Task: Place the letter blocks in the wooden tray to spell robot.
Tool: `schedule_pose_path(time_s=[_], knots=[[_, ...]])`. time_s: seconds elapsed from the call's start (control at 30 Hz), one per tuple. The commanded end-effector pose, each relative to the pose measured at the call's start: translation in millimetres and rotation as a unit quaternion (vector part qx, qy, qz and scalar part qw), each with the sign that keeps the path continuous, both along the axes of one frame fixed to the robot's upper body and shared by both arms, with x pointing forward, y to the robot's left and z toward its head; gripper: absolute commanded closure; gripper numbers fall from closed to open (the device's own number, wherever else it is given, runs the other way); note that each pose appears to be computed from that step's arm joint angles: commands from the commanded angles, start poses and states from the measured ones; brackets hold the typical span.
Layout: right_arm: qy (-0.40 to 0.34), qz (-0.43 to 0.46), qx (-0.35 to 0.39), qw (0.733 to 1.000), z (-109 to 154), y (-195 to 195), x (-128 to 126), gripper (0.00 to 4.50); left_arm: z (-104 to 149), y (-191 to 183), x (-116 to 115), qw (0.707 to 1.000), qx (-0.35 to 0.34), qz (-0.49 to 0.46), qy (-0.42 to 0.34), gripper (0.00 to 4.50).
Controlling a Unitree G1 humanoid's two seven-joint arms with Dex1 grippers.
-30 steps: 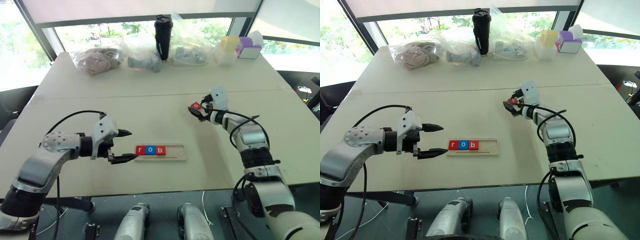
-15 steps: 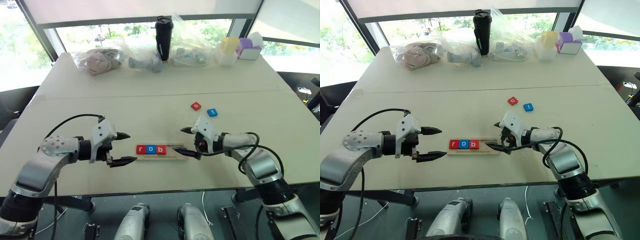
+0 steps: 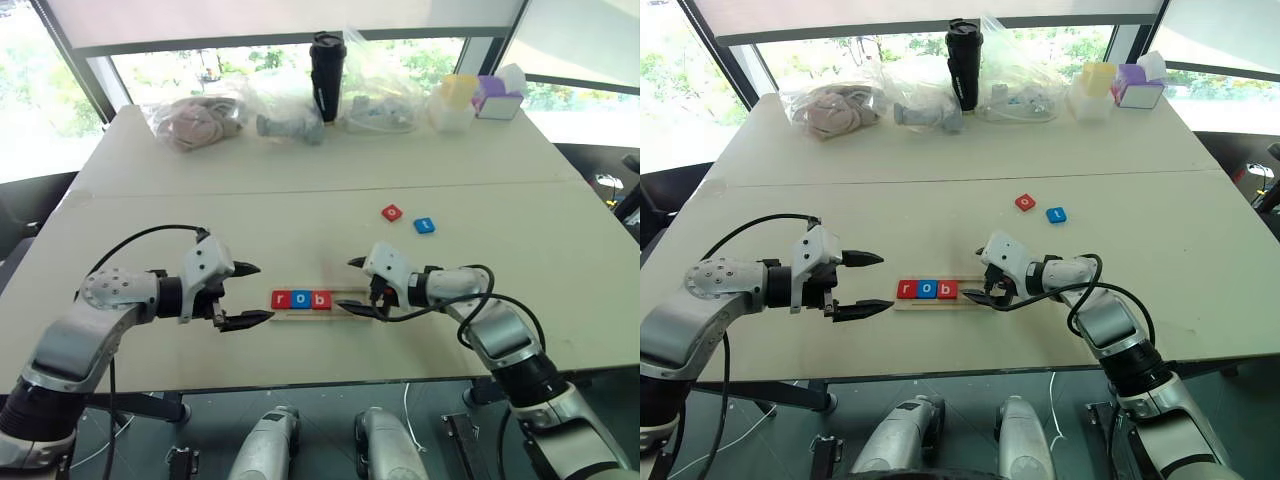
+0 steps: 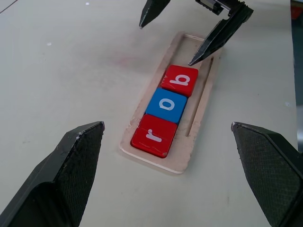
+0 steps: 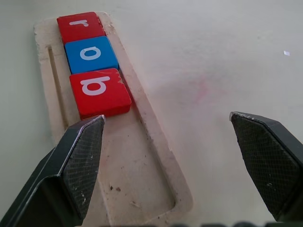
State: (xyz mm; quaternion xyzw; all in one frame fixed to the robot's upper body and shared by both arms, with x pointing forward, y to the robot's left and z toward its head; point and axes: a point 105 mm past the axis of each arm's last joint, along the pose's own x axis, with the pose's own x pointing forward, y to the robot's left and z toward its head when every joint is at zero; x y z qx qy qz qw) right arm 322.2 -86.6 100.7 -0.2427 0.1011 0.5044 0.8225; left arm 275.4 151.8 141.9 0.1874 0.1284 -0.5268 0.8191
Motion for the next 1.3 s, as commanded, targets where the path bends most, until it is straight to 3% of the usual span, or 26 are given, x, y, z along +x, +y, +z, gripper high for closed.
schedule_pose_path(time_s=[0.03, 0.53, 0.87, 0.97, 1.1, 1.3], knots=[[-0.020, 0.011, -0.002, 1.000, 6, 4, 1, 0.13, 10, -2, 0, 1.000, -0.002, -0.004, -0.023, 0.00], [-0.029, 0.008, 0.010, 1.000, 11, 11, 8, 0.13, 10, -3, 1, 1.000, -0.004, -0.002, -0.024, 0.00], [-0.059, 0.044, -0.061, 0.995, 28, -15, 3, 0.13, 11, -3, 2, 1.000, -0.003, -0.002, -0.027, 0.00], [-0.102, 0.006, -0.035, 0.994, 57, -22, 20, 0.13, 11, -4, 3, 1.000, -0.004, -0.003, -0.027, 0.00], [-0.134, -0.130, 0.043, 0.981, 86, -45, 65, 0.13, 12, -4, 4, 1.000, -0.005, -0.005, -0.027, 0.00], [-0.089, -0.293, 0.102, 0.947, 80, -70, 119, 0.13, 16, -6, -1, 0.999, 0.002, -0.027, -0.025, 0.00]])
